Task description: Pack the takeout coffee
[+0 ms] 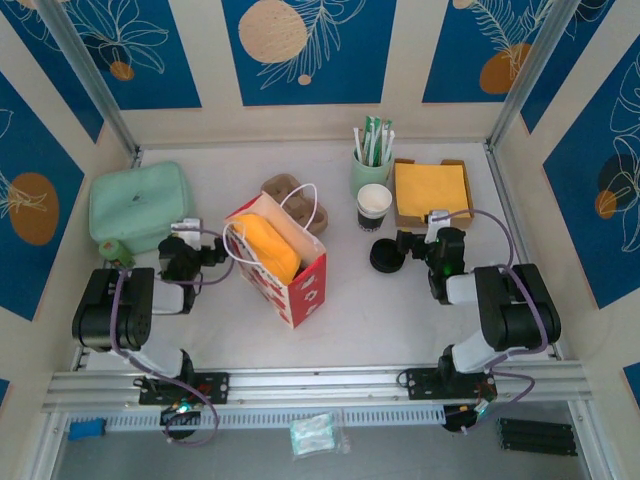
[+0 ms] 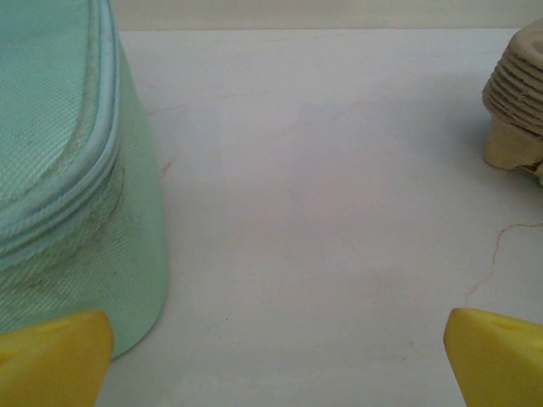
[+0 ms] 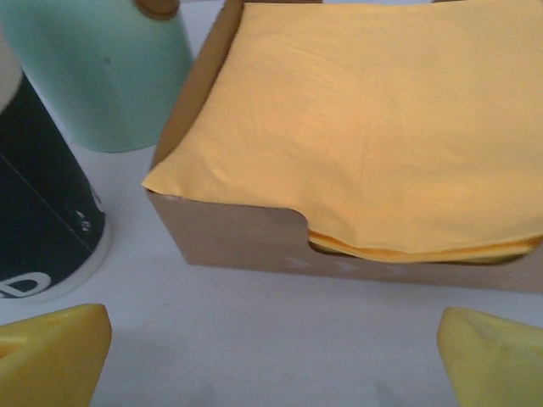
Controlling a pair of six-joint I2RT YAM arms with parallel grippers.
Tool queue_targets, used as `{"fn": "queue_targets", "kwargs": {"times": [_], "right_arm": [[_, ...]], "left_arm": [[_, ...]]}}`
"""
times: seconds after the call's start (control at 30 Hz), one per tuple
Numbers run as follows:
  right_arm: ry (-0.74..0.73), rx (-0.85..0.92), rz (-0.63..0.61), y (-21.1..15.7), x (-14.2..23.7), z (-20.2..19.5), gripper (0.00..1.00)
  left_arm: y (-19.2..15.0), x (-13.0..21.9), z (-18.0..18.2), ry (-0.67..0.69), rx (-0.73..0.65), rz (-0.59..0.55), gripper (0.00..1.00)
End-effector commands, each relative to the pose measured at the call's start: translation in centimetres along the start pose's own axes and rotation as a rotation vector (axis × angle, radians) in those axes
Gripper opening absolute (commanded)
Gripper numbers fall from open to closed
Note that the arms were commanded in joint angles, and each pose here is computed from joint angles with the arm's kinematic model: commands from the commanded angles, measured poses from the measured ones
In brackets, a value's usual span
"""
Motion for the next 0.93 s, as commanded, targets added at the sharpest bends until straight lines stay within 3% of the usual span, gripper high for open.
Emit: {"fn": "queue_targets", "kwargs": {"times": [0.0,0.9], "right_arm": [[0.08,-0.025,-0.054,2.28,-0.42,0.3,0.99],[0.079,-0.022,-0.053,2.35,-0.41,0.34,0.99]], "left_arm": [[1.6,-0.83,-0.97,-0.022,-0.05,-0.026,1.0],[1.44,-0.96,-1.61,0.034,-0.111,-0.02,0.99]]}}
Point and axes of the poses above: each hand's point on the last joint's axis, 136 mm out from that joint toward the fingers, its own x axis back along the fingers, its own z axis along the line the jaws close on, y = z × x, the point moved 2 cm from there along x, back along the fingers, and after that the axes turned 7 degrees about x, right-handed, at the moved point
